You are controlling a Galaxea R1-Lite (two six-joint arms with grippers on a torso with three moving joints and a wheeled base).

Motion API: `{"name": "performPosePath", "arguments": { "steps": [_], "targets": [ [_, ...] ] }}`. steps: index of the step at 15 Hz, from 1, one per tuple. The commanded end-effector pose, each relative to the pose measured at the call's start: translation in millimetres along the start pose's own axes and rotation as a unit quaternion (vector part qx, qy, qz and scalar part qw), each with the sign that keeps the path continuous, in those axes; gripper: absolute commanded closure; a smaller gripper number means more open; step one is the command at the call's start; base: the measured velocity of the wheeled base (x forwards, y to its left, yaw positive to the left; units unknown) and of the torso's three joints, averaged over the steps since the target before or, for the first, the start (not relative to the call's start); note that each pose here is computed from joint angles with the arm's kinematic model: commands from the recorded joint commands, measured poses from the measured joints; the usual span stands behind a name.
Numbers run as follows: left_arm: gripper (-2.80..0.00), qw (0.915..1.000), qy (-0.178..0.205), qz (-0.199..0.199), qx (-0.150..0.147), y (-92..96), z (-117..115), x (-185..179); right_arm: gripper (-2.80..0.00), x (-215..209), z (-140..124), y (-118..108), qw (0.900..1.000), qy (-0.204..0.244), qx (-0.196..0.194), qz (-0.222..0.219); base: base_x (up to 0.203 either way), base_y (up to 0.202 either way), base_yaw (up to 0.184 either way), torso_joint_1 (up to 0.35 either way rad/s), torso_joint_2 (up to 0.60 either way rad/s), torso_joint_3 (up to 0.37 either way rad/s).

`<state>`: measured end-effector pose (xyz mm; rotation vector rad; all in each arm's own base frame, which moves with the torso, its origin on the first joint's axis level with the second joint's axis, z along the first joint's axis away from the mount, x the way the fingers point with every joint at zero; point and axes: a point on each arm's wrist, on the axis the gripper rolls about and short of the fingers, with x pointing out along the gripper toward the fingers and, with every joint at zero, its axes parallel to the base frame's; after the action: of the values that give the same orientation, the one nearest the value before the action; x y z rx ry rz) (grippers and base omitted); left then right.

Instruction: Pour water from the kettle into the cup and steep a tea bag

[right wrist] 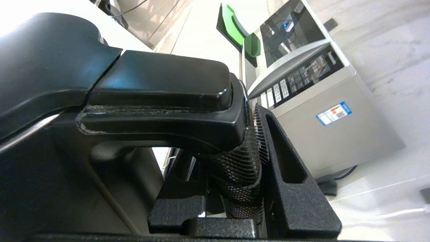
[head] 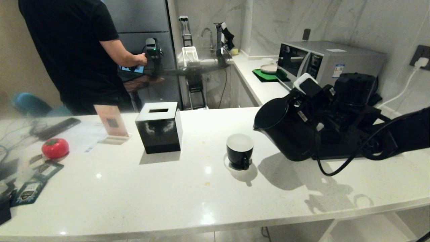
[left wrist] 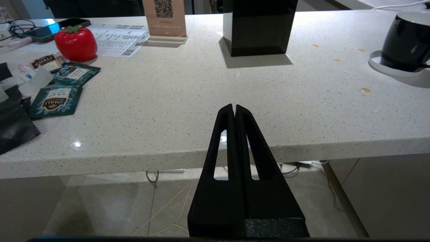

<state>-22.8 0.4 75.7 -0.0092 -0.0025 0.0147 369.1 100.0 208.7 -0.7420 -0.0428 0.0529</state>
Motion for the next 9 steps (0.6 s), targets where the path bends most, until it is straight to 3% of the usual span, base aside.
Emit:
{"name": "performPosePath", "arguments": {
  "steps": [1,7,9],
  "targets": [
    [0.00,1.0000,0.000,0.000,0.000,0.0,0.1,0.1,0.00,-0.5,1.9,0.4,1.000,-0.004,-0.007,-0.001,0.000,0.000,0.000,0.000,0.00,0.000],
    [0.00,1.0000,0.000,0.000,0.000,0.0,0.1,0.1,0.00,-1.4,8.3,5.3,1.000,-0.013,-0.027,0.004,0.000,0.000,0.000,0.000,0.00,0.000],
    [0.00,1.0000,0.000,0.000,0.000,0.0,0.1,0.1,0.00,-1.4,8.7,4.9,0.998,-0.015,-0.059,0.002,0.000,0.000,0.000,0.000,0.00,0.000]
  ]
}}
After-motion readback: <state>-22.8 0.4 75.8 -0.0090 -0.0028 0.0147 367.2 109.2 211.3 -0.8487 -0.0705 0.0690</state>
